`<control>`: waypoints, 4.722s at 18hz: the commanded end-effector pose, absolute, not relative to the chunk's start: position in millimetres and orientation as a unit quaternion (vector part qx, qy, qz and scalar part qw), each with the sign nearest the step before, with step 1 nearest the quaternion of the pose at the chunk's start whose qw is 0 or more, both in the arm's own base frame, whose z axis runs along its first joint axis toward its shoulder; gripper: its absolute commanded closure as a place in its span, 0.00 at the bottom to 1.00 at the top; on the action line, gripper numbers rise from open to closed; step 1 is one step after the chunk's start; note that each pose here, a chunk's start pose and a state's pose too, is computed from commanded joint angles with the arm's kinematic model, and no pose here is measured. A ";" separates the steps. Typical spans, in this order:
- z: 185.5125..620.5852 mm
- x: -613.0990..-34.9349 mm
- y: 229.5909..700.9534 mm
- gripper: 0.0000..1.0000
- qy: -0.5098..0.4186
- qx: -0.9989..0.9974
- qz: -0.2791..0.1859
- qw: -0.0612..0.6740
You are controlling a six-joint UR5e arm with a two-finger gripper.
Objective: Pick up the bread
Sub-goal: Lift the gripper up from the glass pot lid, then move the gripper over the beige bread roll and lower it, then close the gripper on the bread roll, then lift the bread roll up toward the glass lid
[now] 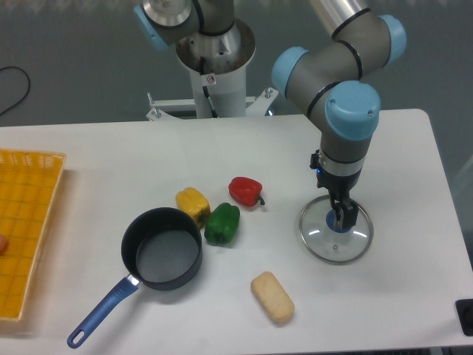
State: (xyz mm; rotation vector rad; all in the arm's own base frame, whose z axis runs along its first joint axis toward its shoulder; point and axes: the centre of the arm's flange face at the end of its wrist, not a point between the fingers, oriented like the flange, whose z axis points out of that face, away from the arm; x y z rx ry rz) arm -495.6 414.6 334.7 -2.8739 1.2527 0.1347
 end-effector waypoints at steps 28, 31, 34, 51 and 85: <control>276.5 -457.2 515.4 0.00 0.252 -0.966 0.067 0.006; 263.3 -453.5 530.8 0.00 0.250 -0.966 0.067 0.007; 253.8 -454.8 536.0 0.00 0.248 -0.966 0.069 0.008; 210.2 -439.8 566.3 0.00 0.258 -0.964 0.059 0.003; 268.9 -448.9 527.8 1.00 0.262 -0.962 0.076 -0.005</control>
